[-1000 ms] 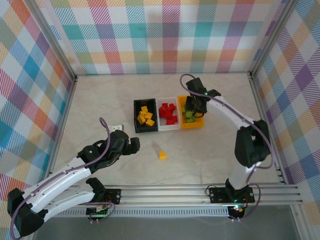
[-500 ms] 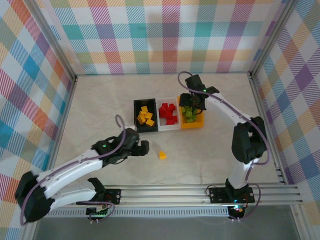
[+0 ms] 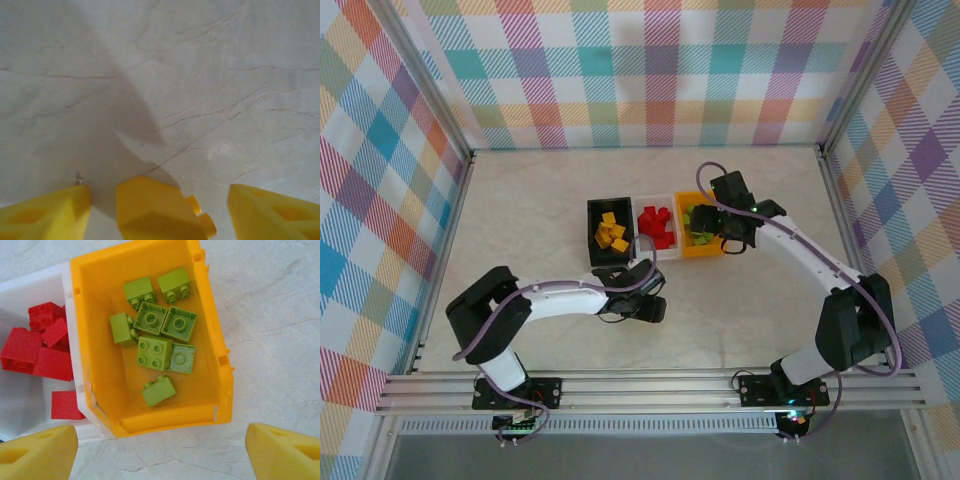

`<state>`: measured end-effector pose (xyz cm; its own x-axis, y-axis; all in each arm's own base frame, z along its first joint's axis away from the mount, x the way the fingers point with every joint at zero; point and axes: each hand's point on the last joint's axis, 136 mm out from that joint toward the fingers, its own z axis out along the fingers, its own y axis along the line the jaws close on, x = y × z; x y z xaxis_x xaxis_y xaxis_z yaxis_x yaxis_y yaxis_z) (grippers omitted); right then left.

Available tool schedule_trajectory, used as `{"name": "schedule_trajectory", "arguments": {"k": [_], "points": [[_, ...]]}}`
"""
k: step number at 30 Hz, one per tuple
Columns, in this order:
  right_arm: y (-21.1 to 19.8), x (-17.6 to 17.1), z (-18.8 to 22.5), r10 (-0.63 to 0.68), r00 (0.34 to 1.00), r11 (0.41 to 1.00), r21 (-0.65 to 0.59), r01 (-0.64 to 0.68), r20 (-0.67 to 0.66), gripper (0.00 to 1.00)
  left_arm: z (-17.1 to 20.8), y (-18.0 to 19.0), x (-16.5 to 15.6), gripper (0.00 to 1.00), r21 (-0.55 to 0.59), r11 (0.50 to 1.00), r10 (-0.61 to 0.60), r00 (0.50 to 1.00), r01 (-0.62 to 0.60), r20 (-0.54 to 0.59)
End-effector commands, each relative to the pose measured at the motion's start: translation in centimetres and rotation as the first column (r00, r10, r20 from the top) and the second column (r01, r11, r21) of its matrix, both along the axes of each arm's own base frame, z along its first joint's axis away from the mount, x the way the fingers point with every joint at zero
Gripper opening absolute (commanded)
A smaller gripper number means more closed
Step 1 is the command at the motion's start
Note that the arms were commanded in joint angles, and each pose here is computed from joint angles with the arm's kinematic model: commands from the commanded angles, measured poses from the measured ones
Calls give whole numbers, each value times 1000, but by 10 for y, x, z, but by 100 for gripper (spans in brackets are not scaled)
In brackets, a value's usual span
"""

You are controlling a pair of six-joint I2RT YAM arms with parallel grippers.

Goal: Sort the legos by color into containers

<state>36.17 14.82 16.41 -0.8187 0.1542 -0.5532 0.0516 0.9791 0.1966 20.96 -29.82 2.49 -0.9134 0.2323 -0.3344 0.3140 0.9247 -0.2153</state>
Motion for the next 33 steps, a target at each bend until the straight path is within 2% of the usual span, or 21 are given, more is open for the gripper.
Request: {"name": "schedule_trajectory", "arguments": {"k": [1,9,12,15,18,22,26,30,31,33], "points": [[2,2,15,-8,998,999,38,6,57,88,7,-10,-3,61,-23,999,-29,999,29,-21],[2,4,19,-22,997,999,43,19,72,88,11,1,-14,35,4,998,-54,998,55,-43],[2,4,20,-29,997,998,49,25,71,88,19,7,-11,29,18,999,-46,999,46,-22],[1,1,18,-34,998,998,56,30,62,88,42,21,5,28,12,1000,1,999,-1,38],[0,-3,17,-41,997,997,65,36,63,88,77,52,40,29,9,993,113,984,-115,139],[-2,-7,11,-52,997,996,73,48,56,88,115,87,101,37,-22,960,276,922,-281,272],[-5,-10,3,-61,998,996,62,59,34,88,111,97,156,35,-45,927,370,887,-373,278],[-8,-15,3,-64,997,996,58,62,33,88,99,98,191,35,-27,914,396,877,-404,273],[-9,-16,4,-64,997,996,57,62,37,89,96,98,197,39,-20,914,395,877,-405,273],[-11,-18,6,-72,997,996,53,70,42,89,97,96,206,61,-14,912,398,875,-410,277]]}}
